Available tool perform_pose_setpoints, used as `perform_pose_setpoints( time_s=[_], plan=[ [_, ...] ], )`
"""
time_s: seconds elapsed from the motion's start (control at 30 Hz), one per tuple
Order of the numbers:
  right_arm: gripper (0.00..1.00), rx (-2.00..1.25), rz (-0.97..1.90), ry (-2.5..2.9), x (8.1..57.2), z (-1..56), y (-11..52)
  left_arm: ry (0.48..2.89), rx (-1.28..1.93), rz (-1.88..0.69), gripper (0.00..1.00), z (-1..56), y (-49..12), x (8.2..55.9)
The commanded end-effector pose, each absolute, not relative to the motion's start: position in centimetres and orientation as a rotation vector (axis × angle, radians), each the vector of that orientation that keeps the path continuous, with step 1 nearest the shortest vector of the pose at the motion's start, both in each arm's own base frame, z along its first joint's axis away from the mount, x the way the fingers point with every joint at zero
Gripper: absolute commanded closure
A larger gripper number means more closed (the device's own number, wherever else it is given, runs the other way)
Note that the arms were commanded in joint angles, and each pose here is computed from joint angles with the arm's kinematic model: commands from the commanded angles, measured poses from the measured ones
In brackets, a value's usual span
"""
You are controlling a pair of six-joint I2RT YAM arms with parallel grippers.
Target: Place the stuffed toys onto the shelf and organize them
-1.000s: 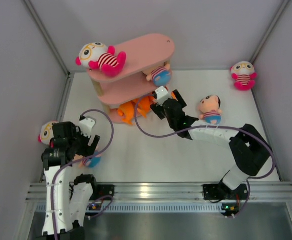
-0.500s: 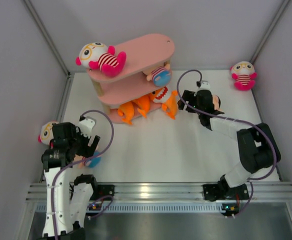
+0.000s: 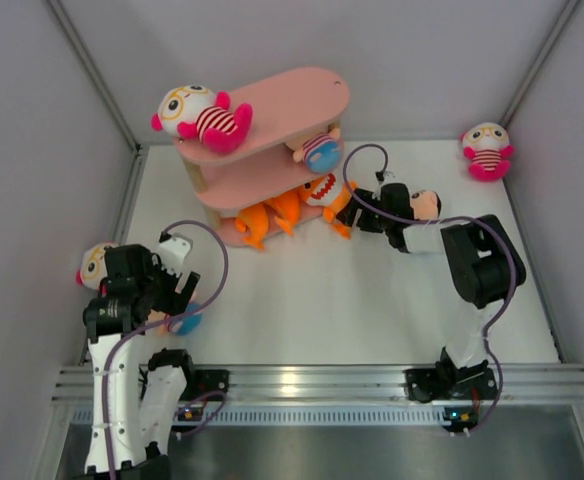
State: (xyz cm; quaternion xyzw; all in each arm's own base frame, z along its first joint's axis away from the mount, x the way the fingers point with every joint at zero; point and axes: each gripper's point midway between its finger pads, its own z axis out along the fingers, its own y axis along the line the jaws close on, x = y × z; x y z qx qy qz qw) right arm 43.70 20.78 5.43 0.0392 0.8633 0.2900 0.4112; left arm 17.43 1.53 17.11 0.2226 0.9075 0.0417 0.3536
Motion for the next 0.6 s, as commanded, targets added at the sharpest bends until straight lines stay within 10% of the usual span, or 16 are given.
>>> perform_pose_setpoints(
  time_s=[0.0, 0.3, 0.57],
  plan=[
    [0.27, 0.107, 0.855, 2.069, 45.6, 7.1, 22.1, 2.314, 0.578, 0.128, 0.05, 17.6, 1.7, 18.3],
    [0.77, 0.115, 0.951, 1.95, 45.2, 10.0, 22.7, 2.323, 0.576, 0.128, 0.05, 17.4, 1.8, 18.3],
    [1.0, 0.129, 0.975, 1.762, 45.3, 14.5, 22.2, 2.322, 0.565, 0.138, 0.05, 17.6, 1.9, 18.4]
  ],
)
